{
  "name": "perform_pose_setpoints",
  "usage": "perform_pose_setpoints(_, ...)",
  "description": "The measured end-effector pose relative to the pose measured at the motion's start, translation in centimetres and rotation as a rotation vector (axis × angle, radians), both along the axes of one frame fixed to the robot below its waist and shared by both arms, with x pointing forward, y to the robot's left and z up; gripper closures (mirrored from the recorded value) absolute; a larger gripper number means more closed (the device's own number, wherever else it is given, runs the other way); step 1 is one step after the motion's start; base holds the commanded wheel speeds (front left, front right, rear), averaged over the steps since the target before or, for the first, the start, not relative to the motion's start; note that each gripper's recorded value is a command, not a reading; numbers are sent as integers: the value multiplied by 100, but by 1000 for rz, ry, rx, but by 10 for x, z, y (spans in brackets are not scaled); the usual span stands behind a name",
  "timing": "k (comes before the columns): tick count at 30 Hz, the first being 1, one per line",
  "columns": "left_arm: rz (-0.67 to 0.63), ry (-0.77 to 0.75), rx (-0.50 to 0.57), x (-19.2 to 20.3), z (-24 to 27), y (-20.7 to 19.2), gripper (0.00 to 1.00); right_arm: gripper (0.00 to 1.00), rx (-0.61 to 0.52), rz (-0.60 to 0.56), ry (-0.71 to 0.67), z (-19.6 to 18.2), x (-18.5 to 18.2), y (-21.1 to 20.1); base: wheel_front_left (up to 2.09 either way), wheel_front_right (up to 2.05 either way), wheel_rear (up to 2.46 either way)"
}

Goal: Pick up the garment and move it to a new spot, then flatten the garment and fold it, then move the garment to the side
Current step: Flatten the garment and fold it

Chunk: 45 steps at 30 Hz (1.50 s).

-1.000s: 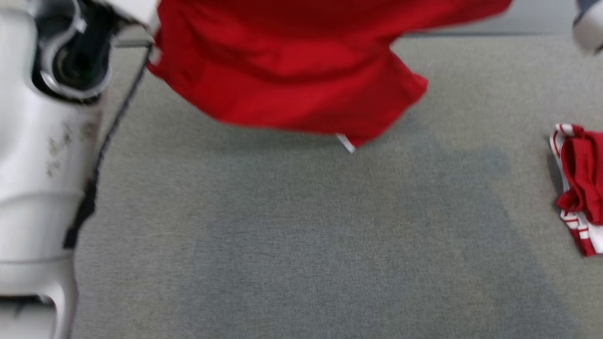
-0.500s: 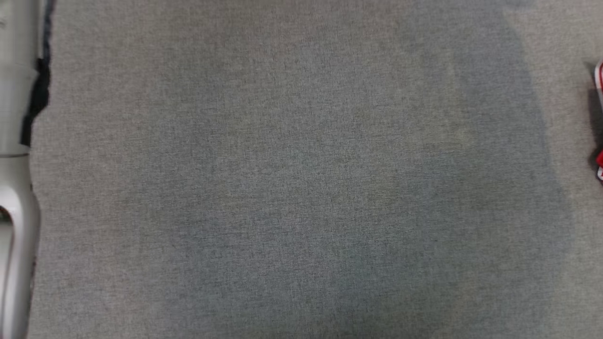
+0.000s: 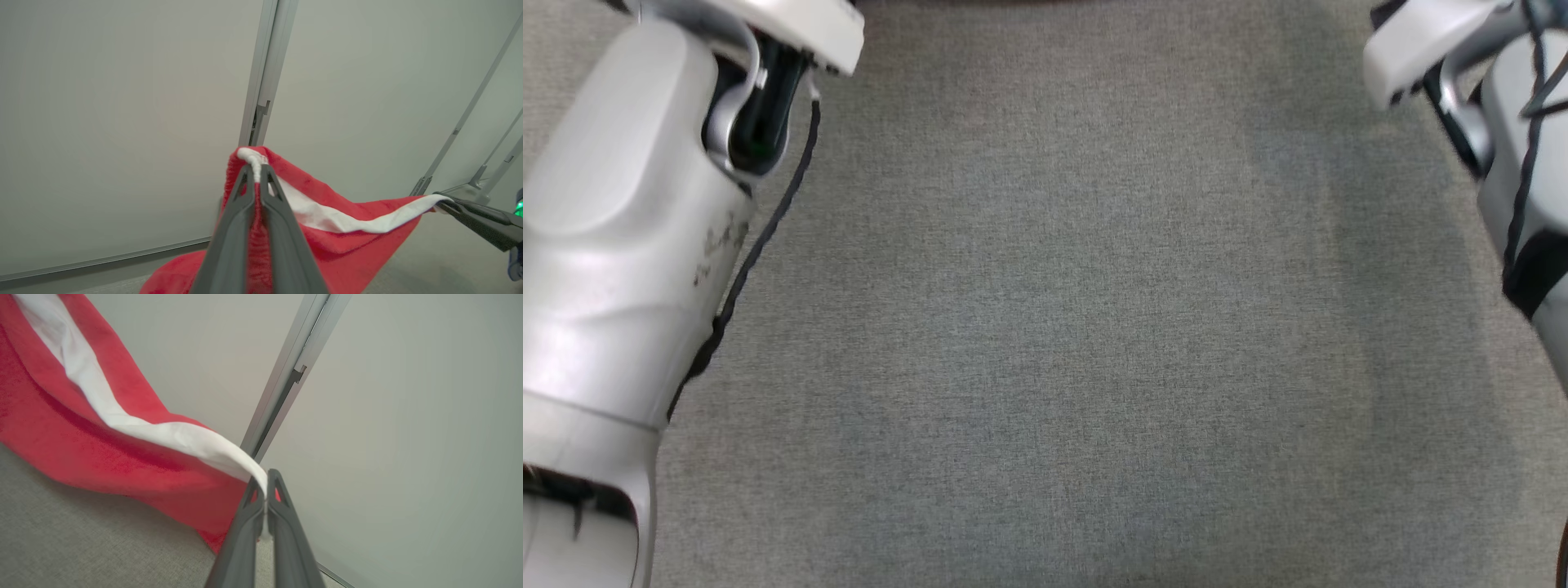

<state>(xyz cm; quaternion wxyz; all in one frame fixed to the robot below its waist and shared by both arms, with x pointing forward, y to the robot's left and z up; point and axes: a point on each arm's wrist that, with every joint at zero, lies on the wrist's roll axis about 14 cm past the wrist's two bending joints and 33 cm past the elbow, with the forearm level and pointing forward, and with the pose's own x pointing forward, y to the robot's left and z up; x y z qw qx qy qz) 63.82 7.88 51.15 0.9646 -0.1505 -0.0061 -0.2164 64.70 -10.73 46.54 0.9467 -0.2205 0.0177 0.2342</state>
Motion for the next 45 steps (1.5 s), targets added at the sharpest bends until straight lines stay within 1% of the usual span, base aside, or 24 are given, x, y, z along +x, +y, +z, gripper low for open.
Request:
perform_pose_setpoints(4,-24,18,3,-30,-6,1,100,100,-16,14,56,-17,-28,-3,0,0,0)
perform_pose_setpoints(12,-56,44,9,-89,-7,6,100,100,-37,49,139,-32,-85,-9,0,0,0)
perform_pose_setpoints(16,-74,53,75,-116,-13,11,100,100,-67,73,184,-41,-113,-12,0,0,0)
perform_pose_setpoints(18,-90,55,80,-130,-13,7,100,100,-66,76,195,-40,-122,-14,0,0,0)
perform_pose_setpoints(23,-148,50,167,-165,-21,1,100,100,-82,97,230,-43,-145,-16,0,0,0)
perform_pose_setpoints(29,-214,32,230,-205,-25,-11,100,100,-89,97,275,-47,-169,-26,0,0,0)
perform_pose_setpoints(37,-254,5,221,-250,-20,-24,100,100,-101,93,316,-45,-202,-46,0,0,0)
perform_pose_setpoints(40,-255,3,193,-265,-18,-28,100,100,-101,87,308,-37,-208,-56,0,0,0)
perform_pose_setpoints(45,-278,15,152,-288,-21,-40,100,100,-112,77,341,-42,-230,-75,0,0,0)
